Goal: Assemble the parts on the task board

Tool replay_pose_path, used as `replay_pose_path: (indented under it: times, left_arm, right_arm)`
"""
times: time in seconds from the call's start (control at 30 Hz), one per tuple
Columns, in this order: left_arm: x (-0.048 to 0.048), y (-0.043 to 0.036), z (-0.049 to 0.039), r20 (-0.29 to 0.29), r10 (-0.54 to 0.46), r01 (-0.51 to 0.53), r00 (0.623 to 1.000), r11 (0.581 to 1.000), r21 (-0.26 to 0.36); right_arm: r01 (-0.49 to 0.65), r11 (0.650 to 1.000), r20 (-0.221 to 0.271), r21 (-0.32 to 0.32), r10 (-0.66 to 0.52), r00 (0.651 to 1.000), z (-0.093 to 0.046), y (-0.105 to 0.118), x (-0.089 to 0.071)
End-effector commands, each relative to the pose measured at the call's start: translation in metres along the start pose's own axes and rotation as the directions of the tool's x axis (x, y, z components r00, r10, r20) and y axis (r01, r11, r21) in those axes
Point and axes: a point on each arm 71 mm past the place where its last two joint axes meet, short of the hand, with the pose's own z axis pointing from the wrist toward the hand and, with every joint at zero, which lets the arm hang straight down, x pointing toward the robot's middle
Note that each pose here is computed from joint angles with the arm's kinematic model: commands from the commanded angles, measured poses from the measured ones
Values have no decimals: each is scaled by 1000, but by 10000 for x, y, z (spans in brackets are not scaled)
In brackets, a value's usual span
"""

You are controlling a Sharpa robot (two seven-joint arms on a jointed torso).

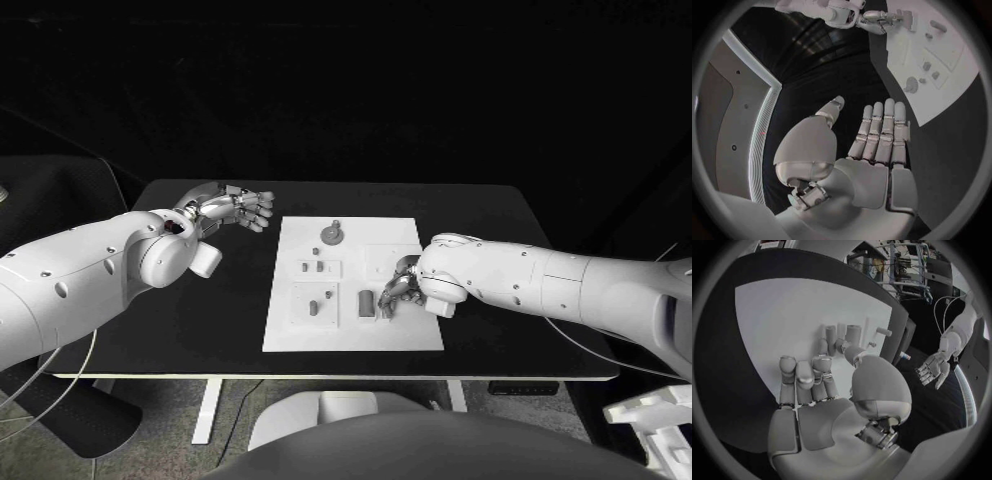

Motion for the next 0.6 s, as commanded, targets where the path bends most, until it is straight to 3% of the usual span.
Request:
replay_pose_path:
  times: [0.03,0.6]
  left_arm:
    - [19,-19,4,-18,0,0,1000,1000,7]
    - [27,-25,9,-20,2,-2,1000,1000,7]
  right_arm:
    - [2,1000,29,14,-2,1000,26,-36,24]
    - [-28,1000,17,6,28,999,39,0,39]
